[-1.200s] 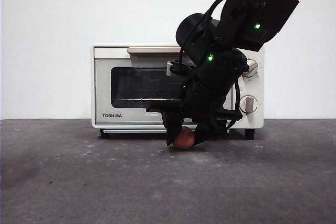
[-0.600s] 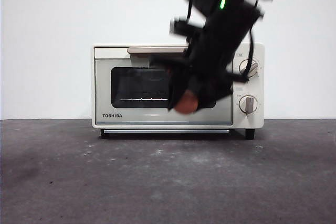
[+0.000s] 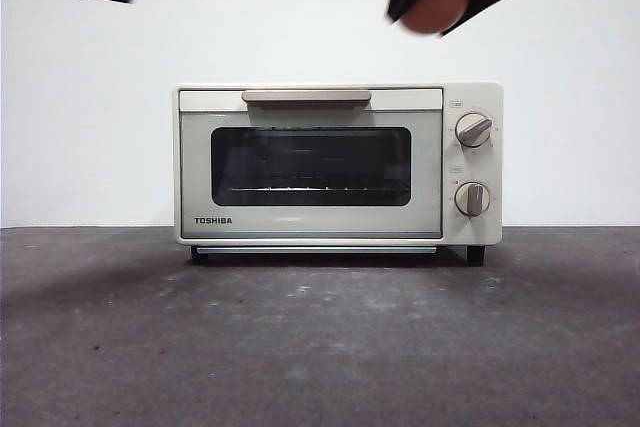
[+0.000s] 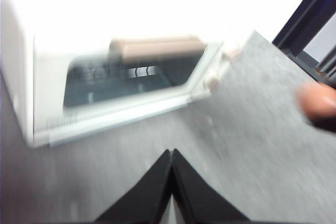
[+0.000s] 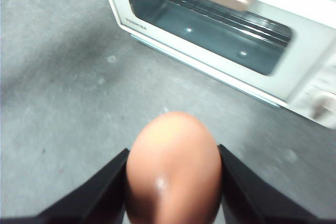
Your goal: Eggoven
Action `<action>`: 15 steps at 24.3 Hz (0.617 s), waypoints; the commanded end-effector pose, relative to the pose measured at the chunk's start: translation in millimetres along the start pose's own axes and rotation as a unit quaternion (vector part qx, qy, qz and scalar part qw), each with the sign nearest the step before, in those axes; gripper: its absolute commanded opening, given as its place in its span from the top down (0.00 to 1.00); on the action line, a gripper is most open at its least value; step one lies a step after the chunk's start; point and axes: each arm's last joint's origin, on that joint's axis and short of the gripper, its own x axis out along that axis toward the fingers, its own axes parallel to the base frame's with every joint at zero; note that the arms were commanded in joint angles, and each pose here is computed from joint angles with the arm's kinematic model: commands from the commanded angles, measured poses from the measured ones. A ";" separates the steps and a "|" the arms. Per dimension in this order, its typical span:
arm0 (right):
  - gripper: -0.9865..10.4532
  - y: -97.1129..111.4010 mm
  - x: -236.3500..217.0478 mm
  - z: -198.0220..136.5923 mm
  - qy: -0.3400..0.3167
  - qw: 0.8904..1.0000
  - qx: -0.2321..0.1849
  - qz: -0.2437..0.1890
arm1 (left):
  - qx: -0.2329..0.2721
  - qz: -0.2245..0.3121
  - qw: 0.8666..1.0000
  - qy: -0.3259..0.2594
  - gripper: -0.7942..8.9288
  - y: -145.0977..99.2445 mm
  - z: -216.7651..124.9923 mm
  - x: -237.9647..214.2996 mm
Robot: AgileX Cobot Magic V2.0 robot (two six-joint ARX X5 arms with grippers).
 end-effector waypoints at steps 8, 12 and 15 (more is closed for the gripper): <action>0.91 -3.8 -60.7 -7.7 -0.025 1.000 -0.009 -0.003 | 0.033 -0.008 0.999 0.005 0.91 8.2 50.0 85.7; 0.91 -5.8 -77.0 -12.6 -0.032 0.999 -0.008 -0.003 | 0.043 -0.014 0.999 0.018 0.91 10.2 59.0 118.1; 0.91 -7.4 -87.5 -16.2 -0.038 0.999 -0.008 -0.005 | 0.050 -0.018 0.998 0.024 0.91 10.9 62.5 138.1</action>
